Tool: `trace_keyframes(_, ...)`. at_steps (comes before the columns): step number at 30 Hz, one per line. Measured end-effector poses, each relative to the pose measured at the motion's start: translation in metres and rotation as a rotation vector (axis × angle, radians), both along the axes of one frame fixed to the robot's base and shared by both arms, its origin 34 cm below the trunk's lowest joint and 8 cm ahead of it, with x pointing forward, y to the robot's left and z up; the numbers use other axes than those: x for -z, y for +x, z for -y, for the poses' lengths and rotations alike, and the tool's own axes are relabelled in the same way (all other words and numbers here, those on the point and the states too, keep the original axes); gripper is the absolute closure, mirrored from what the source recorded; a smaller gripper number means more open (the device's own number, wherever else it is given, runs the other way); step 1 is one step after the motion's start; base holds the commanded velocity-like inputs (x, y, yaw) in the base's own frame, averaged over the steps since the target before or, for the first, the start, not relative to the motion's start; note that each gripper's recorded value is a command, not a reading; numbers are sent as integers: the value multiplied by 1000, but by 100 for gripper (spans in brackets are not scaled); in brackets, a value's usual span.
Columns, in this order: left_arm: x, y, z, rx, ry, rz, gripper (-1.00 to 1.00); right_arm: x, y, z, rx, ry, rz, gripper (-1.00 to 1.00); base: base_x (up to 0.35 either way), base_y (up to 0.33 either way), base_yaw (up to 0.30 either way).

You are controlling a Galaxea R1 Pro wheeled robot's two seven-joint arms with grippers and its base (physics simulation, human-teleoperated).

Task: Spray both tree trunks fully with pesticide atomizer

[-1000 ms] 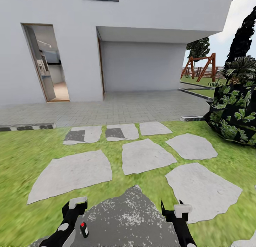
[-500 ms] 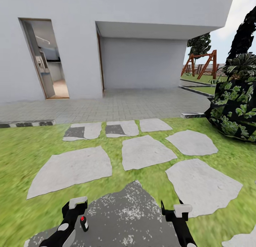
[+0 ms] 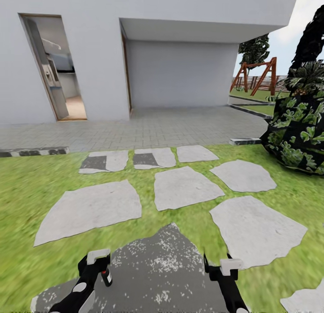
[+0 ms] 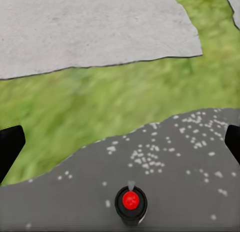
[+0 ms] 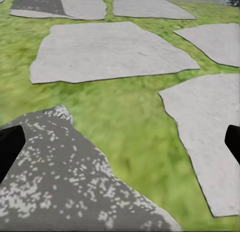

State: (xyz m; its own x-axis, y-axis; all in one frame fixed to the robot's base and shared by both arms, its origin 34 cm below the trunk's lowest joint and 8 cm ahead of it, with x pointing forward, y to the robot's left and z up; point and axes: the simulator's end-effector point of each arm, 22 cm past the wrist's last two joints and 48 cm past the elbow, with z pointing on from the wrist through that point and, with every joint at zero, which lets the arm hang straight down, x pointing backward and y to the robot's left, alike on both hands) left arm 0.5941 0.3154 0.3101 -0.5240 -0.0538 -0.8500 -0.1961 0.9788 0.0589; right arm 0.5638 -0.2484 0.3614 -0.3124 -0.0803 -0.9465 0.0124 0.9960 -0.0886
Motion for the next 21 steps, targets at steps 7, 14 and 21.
trace_keyframes(7, 18, -7, 0, 0, 0, -35, -100, 18, -6, 0, 0, 1, -36, -100, 0, 0, 0)
trace_keyframes(14, 39, -17, 0, 0, 0, -75, -100, 37, -13, 0, 1, 1, -76, -100, 0, 0, 0)
trace_keyframes(21, 59, -26, 0, 0, 0, -115, -100, 56, -20, 0, 1, 1, -114, -100, 0, 0, 0)
